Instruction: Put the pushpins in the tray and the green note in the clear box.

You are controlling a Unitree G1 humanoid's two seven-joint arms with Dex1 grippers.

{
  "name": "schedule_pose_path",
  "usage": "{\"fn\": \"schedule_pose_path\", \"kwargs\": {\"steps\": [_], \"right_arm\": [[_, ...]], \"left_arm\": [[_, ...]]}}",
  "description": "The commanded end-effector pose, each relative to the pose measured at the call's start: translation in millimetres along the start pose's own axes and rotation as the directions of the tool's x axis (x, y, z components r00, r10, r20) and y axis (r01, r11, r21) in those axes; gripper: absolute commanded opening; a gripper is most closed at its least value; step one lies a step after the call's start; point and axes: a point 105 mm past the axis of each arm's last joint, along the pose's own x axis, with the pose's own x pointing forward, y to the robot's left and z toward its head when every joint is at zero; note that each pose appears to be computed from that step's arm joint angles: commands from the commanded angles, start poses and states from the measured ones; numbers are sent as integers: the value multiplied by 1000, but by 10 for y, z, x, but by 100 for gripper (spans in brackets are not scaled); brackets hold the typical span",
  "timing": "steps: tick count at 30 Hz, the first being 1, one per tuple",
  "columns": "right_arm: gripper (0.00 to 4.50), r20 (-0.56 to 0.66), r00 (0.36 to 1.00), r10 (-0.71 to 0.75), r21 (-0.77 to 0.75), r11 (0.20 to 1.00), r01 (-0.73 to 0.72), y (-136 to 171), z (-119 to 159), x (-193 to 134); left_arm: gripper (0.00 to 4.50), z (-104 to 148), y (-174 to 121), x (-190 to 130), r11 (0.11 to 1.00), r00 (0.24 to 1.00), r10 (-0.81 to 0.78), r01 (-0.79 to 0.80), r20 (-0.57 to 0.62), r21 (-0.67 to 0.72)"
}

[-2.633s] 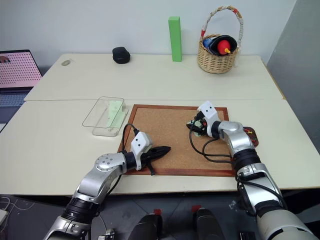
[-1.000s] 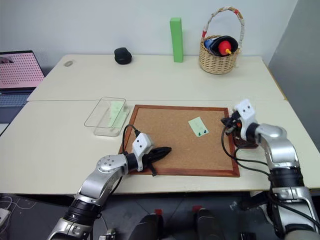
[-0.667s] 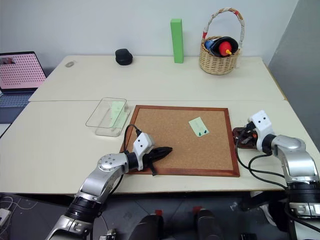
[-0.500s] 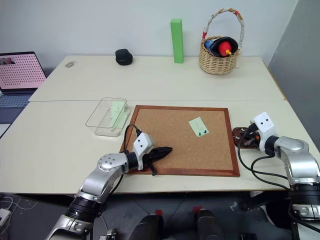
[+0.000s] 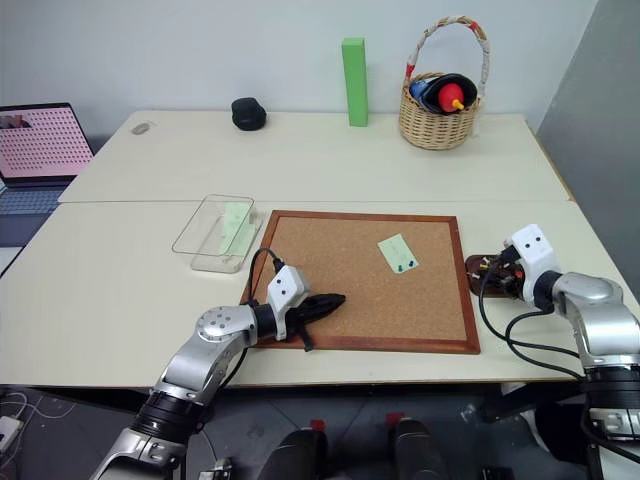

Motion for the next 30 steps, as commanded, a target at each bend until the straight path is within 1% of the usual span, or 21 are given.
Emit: {"fn": "schedule_pose_path", "kwargs": {"steps": [1, 3, 6, 8, 12, 18, 25, 26, 27, 30], "right_arm": [[321, 163, 985, 51, -3, 999, -51, 21, 426, -111], [321, 205, 971, 125, -13, 992, -125, 161, 523, -108], [321, 252, 947, 198, -25, 980, -199, 365, 590, -47], [321, 265, 939, 218, -44, 976, -214, 464, 588, 35], [321, 277, 934, 223, -67, 975, -213, 628, 559, 301], [321, 278, 929, 243, -84, 970, -229, 776, 523, 554], [321, 262, 929, 260, -94, 965, -244, 804, 504, 666], [284, 261, 929, 263, -95, 964, -247, 810, 505, 675], [273, 259, 928, 267, -97, 963, -251, 820, 505, 686], [213, 253, 927, 276, -99, 961, -259, 841, 494, 702]], "left_arm": [[0, -209, -58, 21, 999, 997, -17, 14, -73, -36], [0, -211, -57, 23, 999, 997, -18, 16, -74, -36], [0, -201, -47, 20, 999, 997, -17, 14, -74, -34], [0, -203, -44, 15, 999, 997, -16, 14, -76, -32], [0, -205, -43, 7, 999, 997, -17, 14, -81, -31], [0, -205, -49, -8, 999, 996, -13, 10, -83, -30], [0, -213, -64, -35, 999, 996, -5, 1, -85, -39], [0, -212, -64, -36, 999, 996, -3, 0, -84, -41], [0, -210, -64, -36, 999, 997, -3, -1, -83, -42], [0, -205, -63, -36, 999, 997, -1, -2, -83, -43]]}}
